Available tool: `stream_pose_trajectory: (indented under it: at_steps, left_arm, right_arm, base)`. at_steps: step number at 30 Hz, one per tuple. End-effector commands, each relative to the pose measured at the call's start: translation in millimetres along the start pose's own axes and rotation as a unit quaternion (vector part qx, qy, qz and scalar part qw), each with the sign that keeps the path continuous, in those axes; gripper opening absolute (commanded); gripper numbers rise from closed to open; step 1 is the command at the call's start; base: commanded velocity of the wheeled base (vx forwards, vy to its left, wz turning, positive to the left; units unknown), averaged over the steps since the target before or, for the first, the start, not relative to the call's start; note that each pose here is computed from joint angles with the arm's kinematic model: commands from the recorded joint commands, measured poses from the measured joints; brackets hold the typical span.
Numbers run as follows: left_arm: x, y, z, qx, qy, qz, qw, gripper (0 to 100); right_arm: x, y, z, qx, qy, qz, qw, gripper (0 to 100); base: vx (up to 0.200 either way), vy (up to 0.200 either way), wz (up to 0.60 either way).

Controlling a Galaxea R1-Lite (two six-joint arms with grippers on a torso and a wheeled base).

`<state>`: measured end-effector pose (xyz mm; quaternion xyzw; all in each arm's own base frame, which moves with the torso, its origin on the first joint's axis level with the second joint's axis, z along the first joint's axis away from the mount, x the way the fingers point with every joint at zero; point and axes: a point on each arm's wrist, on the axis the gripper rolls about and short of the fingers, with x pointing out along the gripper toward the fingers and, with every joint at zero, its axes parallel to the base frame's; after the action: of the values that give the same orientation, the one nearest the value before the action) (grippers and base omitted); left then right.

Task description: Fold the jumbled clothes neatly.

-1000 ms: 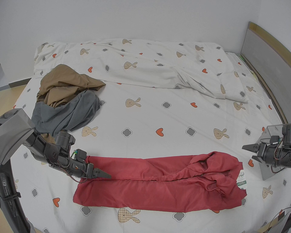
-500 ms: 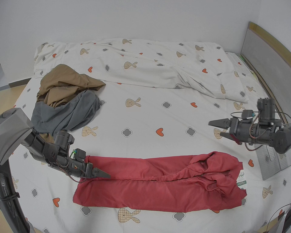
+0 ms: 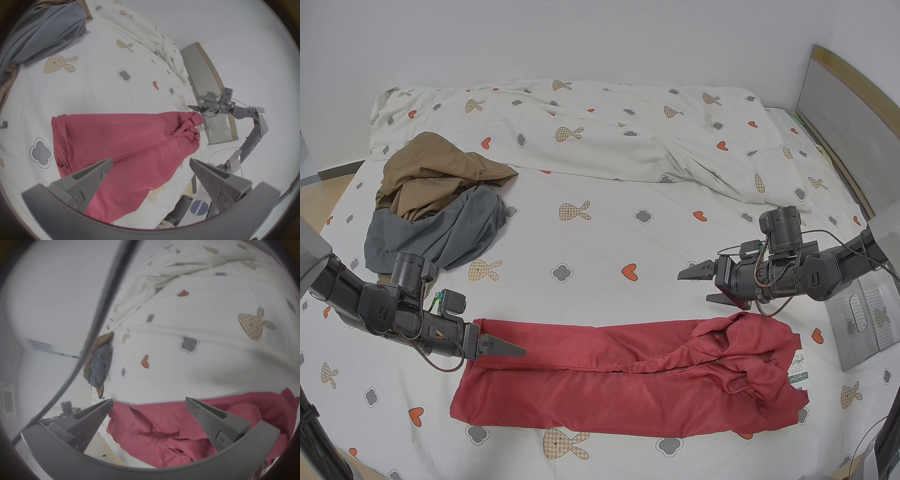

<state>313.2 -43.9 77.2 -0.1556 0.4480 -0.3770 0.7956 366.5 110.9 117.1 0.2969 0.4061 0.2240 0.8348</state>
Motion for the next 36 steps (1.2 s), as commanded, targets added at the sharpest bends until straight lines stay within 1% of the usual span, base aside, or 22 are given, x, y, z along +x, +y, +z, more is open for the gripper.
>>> stream_pose_trajectory:
  at_steps: [1, 4, 5, 6, 11, 12, 18, 23, 29, 36]
  left_arm:
    - [-11, -20, 1, 0.026, -0.014, -0.006, 0.9995, 100]
    - [-10, -19, 1, 0.025, -0.013, -0.006, 0.9996, 100]
    - [-9, -18, 1, 0.024, -0.011, -0.006, 0.9996, 100]
    - [-8, -18, 1, 0.024, -0.011, -0.006, 0.9996, 100]
    - [-7, -17, 1, 0.025, -0.013, -0.006, 0.9996, 100]
    - [-7, -16, 1, 0.025, -0.012, -0.006, 0.9996, 100]
    - [-4, -13, -1, 0.02, -0.007, -0.006, 0.9998, 100]
    - [-3, -12, -1, 0.019, -0.006, -0.006, 0.9998, 100]
    - [0, -8, -1, 0.014, -0.003, -0.005, 0.9999, 100]
    - [16, 9, -6, -0.003, 0.014, -0.005, 0.9999, 100]
  right_arm:
    - [7, -11, -7, 0.024, 0.029, -0.022, 0.999, 100]
    - [3, -12, -9, 0.031, 0.036, -0.03, 0.9984, 100]
    - [-13, -13, -9, 0.041, 0.038, -0.041, 0.9976, 100]
    - [-16, -15, -10, 0.046, 0.04, -0.045, 0.9972, 100]
    - [-29, -23, -16, 0.057, 0.041, -0.057, 0.9959, 100]
    - [-35, -29, -20, 0.065, 0.043, -0.065, 0.9948, 100]
    - [-45, -46, -30, 0.088, 0.051, -0.084, 0.9913, 100]
    - [-44, -58, -41, 0.103, 0.066, -0.098, 0.9876, 100]
    - [-41, -61, -47, 0.102, 0.07, -0.097, 0.9876, 100]
    - [-30, -66, -63, 0.092, 0.067, -0.086, 0.9898, 100]
  base:
    - [0.0, 0.0, 0.0]
    - [0.0, 0.0, 0.0]
    - [0.0, 0.0, 0.0]
    - [0.0, 0.0, 0.0]
    - [0.0, 0.0, 0.0]
    - [0.0, 0.0, 0.0]
    - [0.0, 0.0, 0.0]
    - [0.0, 0.0, 0.0]
    - [0.0, 0.0, 0.0]
    - [0.0, 0.0, 0.0]
